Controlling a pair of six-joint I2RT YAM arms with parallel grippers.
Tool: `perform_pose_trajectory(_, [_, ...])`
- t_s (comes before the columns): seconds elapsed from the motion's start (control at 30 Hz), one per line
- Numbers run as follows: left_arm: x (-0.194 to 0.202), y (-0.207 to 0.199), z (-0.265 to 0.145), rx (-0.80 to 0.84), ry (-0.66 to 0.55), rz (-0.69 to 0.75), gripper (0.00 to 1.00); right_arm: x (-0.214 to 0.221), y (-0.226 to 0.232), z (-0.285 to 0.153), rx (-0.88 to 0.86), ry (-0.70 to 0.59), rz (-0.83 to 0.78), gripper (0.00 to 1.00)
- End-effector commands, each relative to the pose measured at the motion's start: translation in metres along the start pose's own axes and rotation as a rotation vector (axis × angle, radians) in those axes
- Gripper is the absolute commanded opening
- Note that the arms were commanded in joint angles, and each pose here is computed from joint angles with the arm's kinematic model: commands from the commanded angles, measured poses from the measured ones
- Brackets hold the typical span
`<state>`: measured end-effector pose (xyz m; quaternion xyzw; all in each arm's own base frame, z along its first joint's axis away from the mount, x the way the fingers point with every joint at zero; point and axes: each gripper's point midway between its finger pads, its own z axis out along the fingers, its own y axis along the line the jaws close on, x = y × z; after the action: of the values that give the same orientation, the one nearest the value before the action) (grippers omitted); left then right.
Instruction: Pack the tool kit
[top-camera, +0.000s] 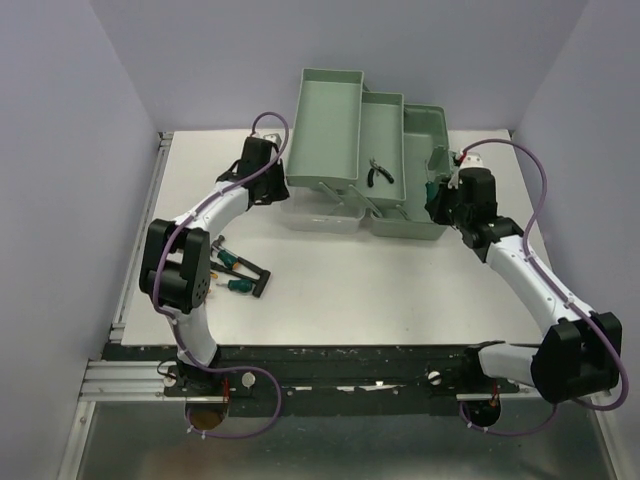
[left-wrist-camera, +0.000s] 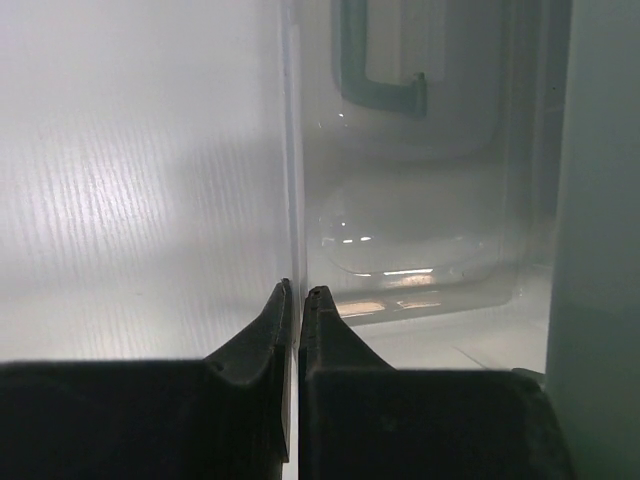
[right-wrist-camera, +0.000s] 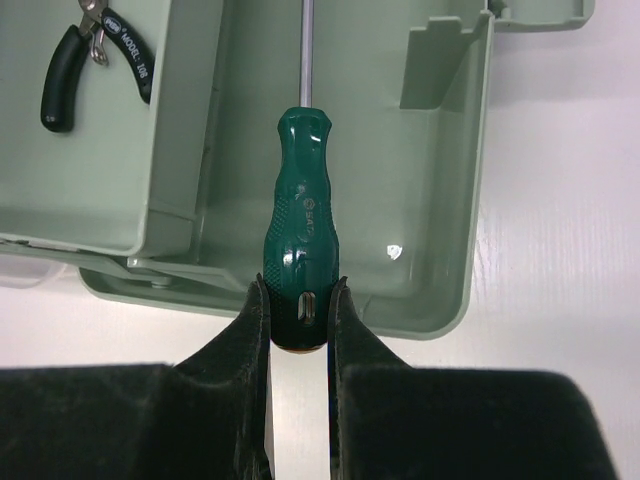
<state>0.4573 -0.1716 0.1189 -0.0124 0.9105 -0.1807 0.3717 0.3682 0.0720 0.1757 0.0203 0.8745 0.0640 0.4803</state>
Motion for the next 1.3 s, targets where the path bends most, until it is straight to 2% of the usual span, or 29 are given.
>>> perform_pose_trajectory(0.0, [-0.056,0.014,0.001,-0.045,-0.124,0.059,0.03,-0.015,0.008,0.001,-0.023,-0.002,0.061,0.01])
perform_pose_trajectory(0.1, [-0.075,0.019,-0.009,-0.049,-0.156,0.054,0.05,-0.012,0.016,0.008,-0.059,0.037,0.064,0.01])
perform_pose_trajectory(0.17, [-0.089,0.022,-0.022,-0.056,-0.187,0.060,0.22,-0.013,0.018,0.012,-0.061,0.064,0.060,0.22])
perform_pose_trajectory(0.23, [-0.101,0.026,-0.040,-0.067,-0.223,0.069,0.51,-0.015,0.018,0.012,-0.056,0.078,0.057,0.53])
perform_pose_trajectory(0.27, [-0.108,0.028,-0.051,-0.074,-0.243,0.069,0.57,-0.019,0.018,0.010,-0.056,0.071,0.057,0.65])
perform_pose_trajectory(0.3, [-0.112,0.029,-0.060,-0.078,-0.257,0.071,0.62,-0.021,0.018,0.008,-0.057,0.061,0.053,0.72])
perform_pose_trajectory(0.37, [-0.121,0.030,-0.081,-0.083,-0.291,0.076,0.72,-0.028,0.019,0.002,-0.065,0.027,0.042,0.78])
perform_pose_trajectory(0.43, [-0.128,0.028,-0.102,-0.081,-0.325,0.090,0.82,-0.034,0.020,-0.004,-0.078,-0.003,0.023,0.80])
perform_pose_trajectory(0.53, [-0.131,0.026,-0.135,-0.098,-0.344,0.122,0.90,-0.040,0.043,-0.020,-0.225,-0.055,-0.040,0.83])
perform_pose_trajectory(0.67, [-0.115,0.047,-0.174,-0.162,-0.341,0.122,0.99,-0.032,0.101,-0.055,-0.460,-0.160,-0.240,0.85])
perform_pose_trajectory(0.77, [-0.097,0.070,-0.200,-0.195,-0.359,0.102,0.99,-0.010,0.155,-0.078,-0.612,-0.202,-0.411,0.85])
perform_pose_trajectory(0.9, [-0.071,0.103,-0.226,-0.313,-0.417,0.094,0.99,0.028,0.241,-0.101,-0.866,-0.202,-0.501,0.84])
perform_pose_trajectory(1.03, [-0.037,0.118,-0.217,-0.345,-0.413,0.099,0.99,0.074,0.331,-0.131,-1.109,-0.165,-0.608,0.83])
perform_pose_trajectory(1.13, [-0.033,0.121,-0.216,-0.356,-0.395,0.106,0.99,0.109,0.378,-0.133,-1.288,-0.092,-0.611,0.78])
perform_pose_trajectory(1.2, [-0.037,0.117,-0.215,-0.333,-0.404,0.092,0.99,0.130,0.404,-0.125,-1.359,-0.082,-0.621,0.70])
perform_pose_trajectory(1.27, [-0.039,0.108,-0.213,-0.286,-0.413,0.079,0.99,0.149,0.422,-0.114,-1.396,-0.025,-0.660,0.69])
